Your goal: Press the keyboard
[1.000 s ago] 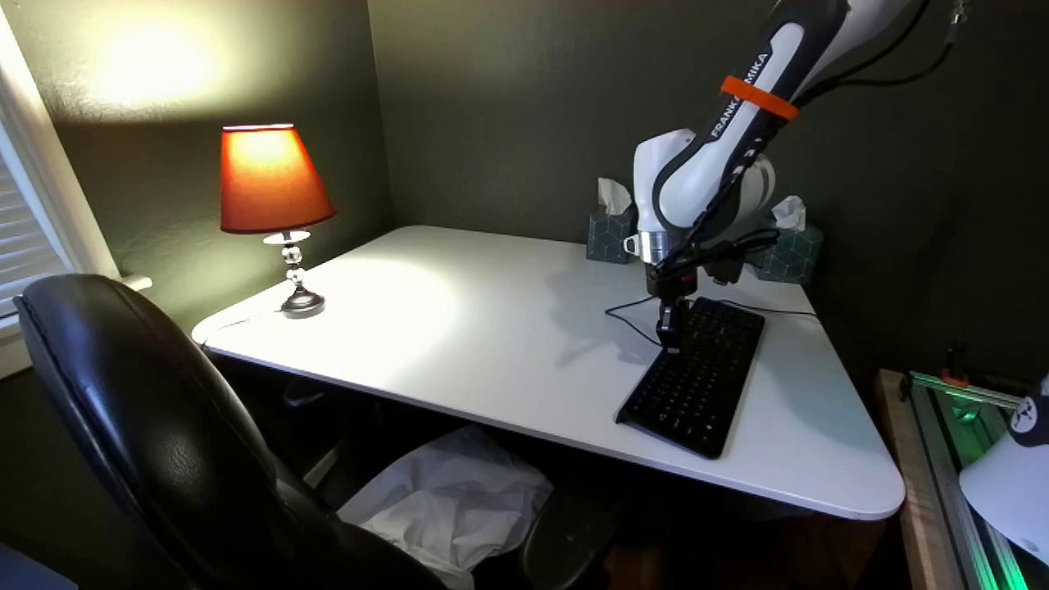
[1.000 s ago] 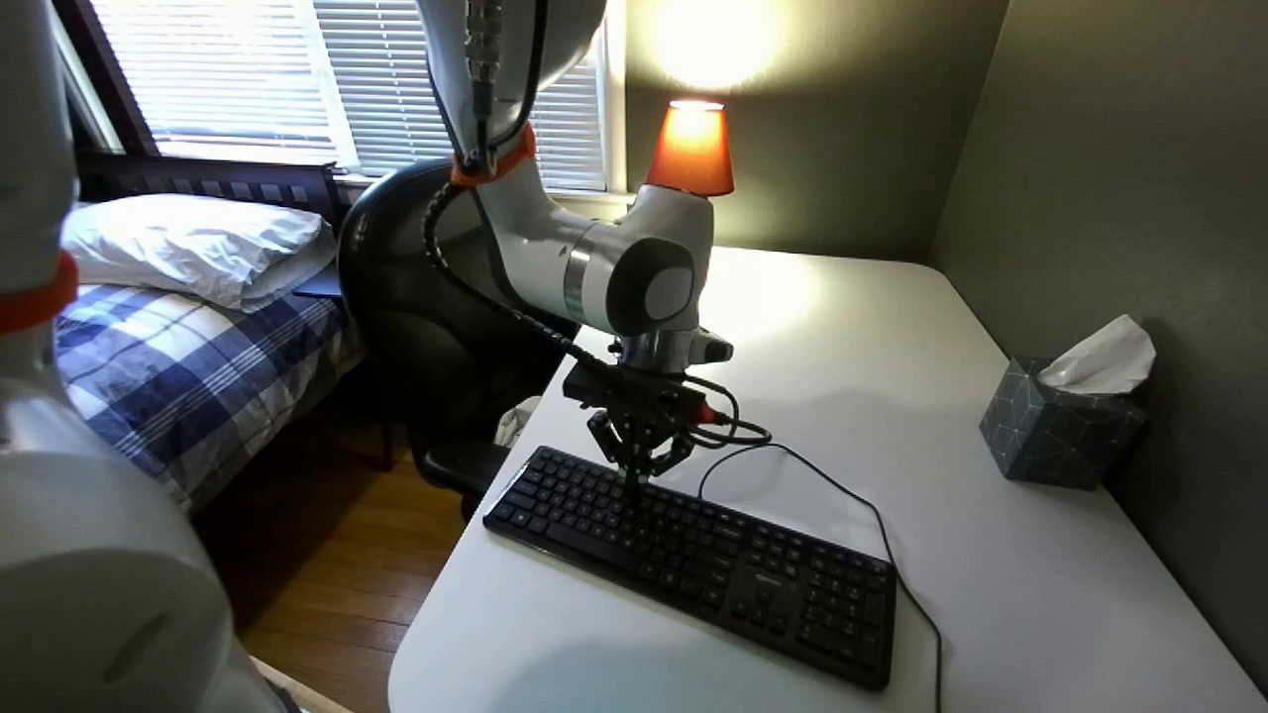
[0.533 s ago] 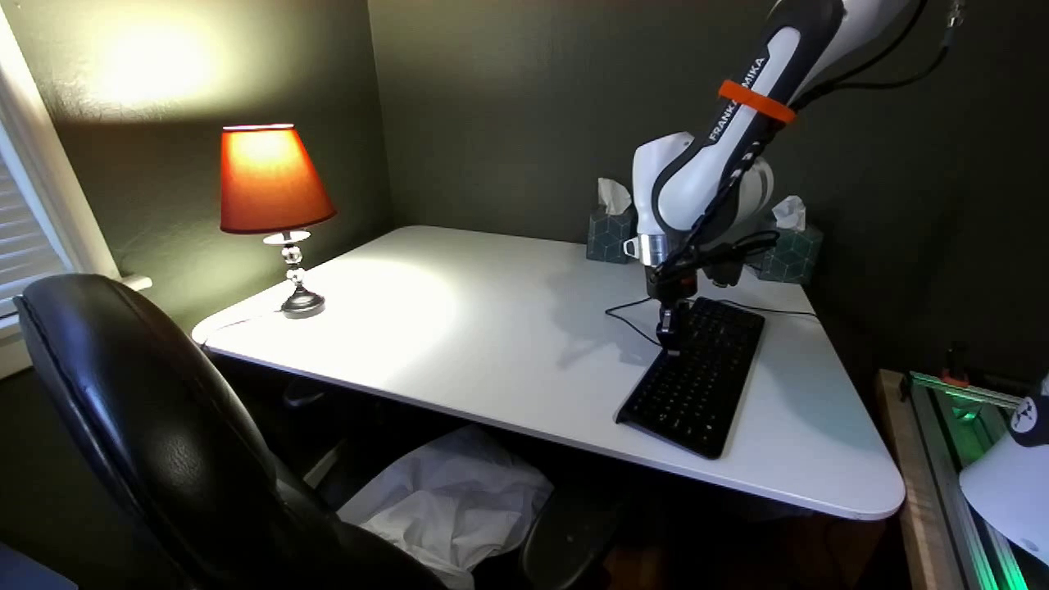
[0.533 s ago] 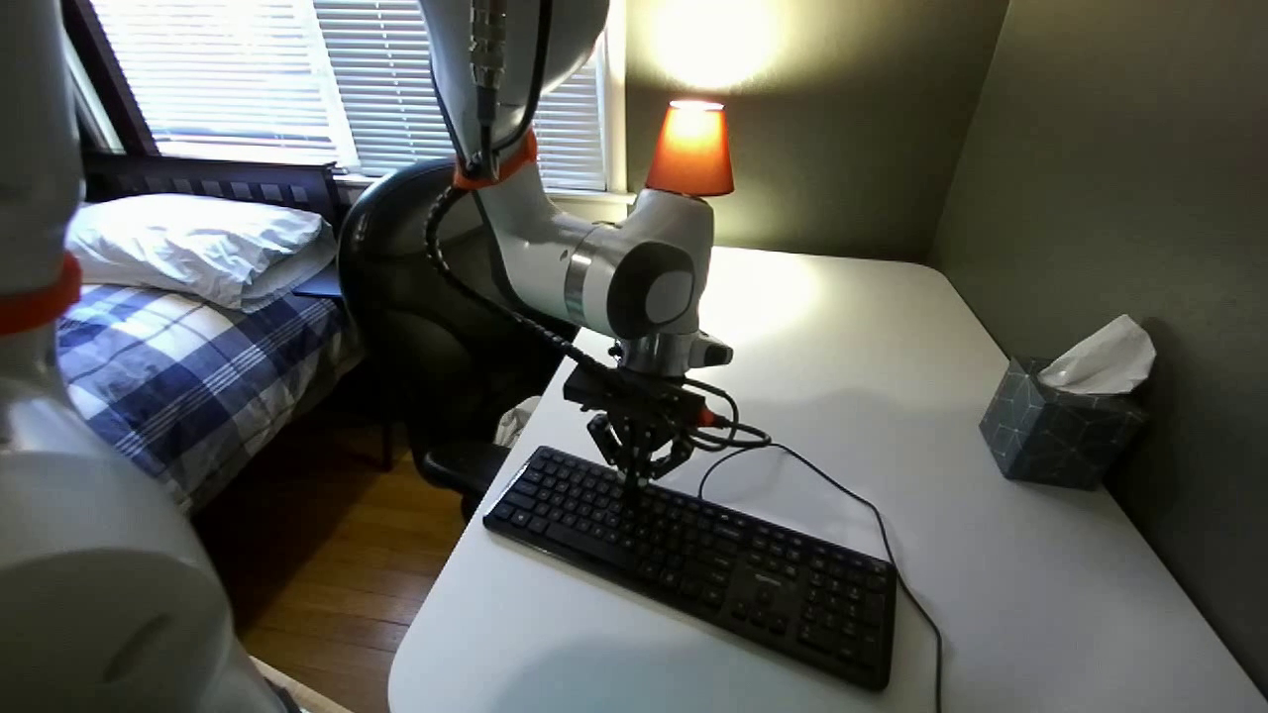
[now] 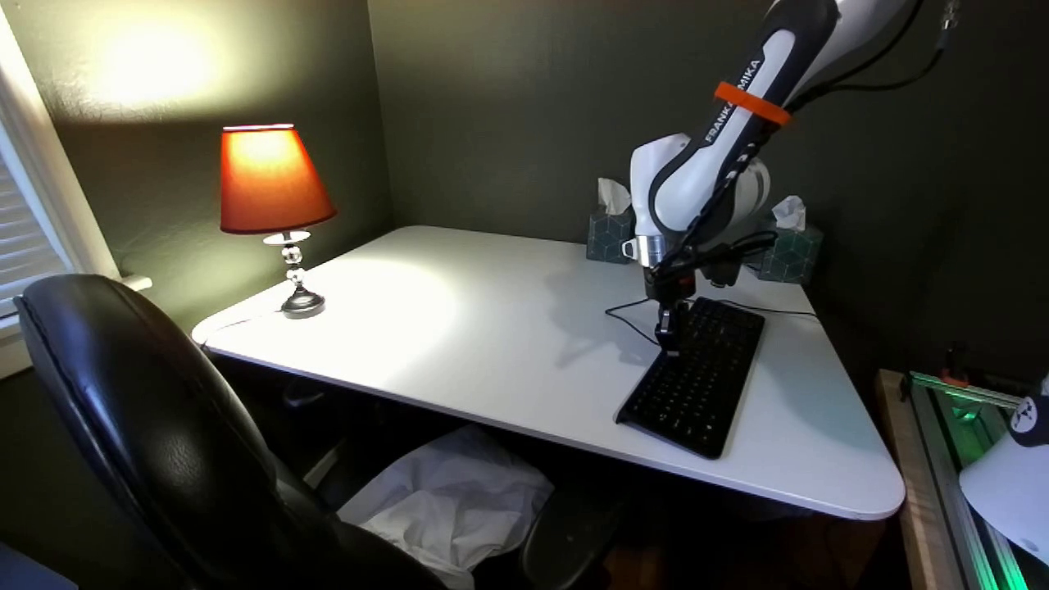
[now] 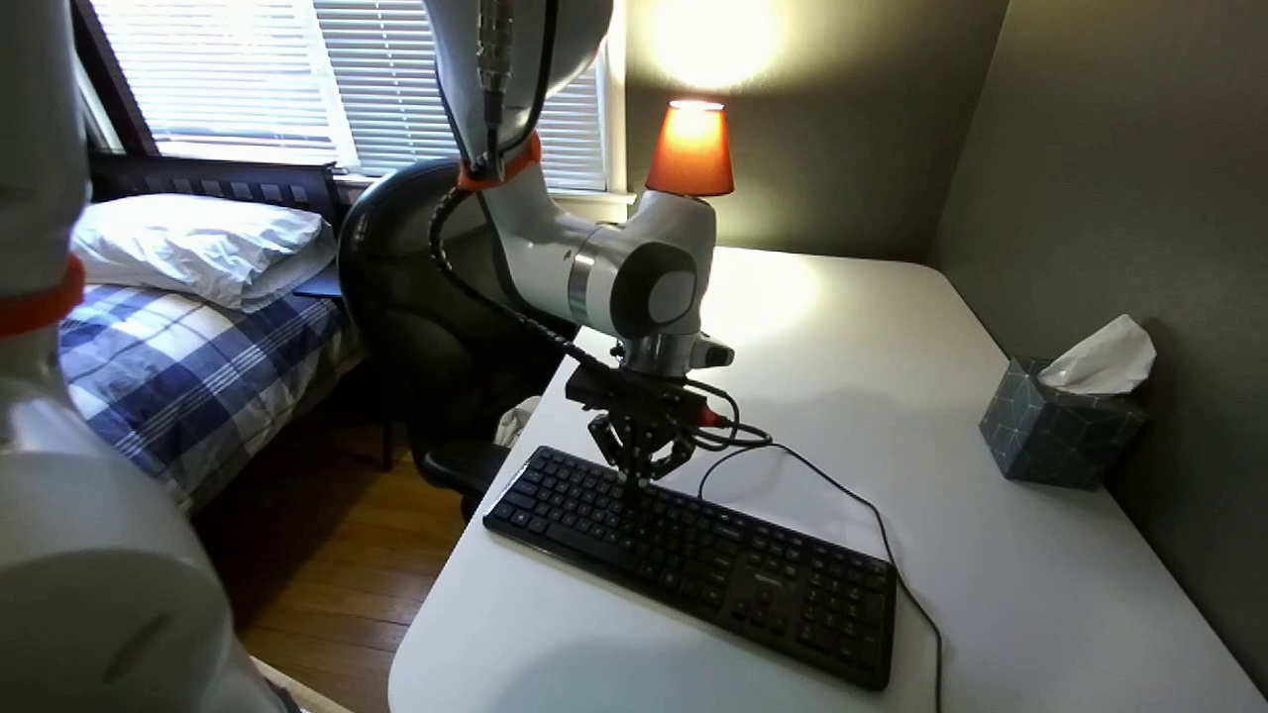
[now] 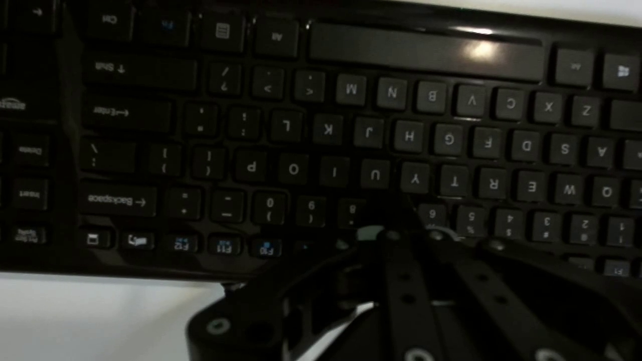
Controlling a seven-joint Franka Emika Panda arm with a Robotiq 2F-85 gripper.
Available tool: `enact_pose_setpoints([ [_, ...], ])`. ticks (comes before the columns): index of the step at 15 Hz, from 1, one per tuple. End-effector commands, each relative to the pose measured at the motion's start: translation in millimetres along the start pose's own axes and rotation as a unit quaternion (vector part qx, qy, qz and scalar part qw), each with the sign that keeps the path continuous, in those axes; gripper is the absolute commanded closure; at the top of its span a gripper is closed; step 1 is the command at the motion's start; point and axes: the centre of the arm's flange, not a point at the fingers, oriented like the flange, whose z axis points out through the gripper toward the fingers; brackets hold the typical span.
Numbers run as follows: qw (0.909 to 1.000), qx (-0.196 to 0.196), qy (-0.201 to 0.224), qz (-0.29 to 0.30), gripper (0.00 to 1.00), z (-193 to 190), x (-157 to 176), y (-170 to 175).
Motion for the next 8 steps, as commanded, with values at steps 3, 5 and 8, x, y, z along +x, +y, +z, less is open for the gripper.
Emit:
enact_pose_setpoints([
  [3,0.9999,0.007,-0.012,0.008,1.00,6.1,7.4,2.1],
  [5,0.9999,0.007,-0.011,0.007,1.00,5.8,6.9,1.8],
  [8,0.9999,0.006,-0.009,0.007,1.00,3.4,4.8,1.3],
])
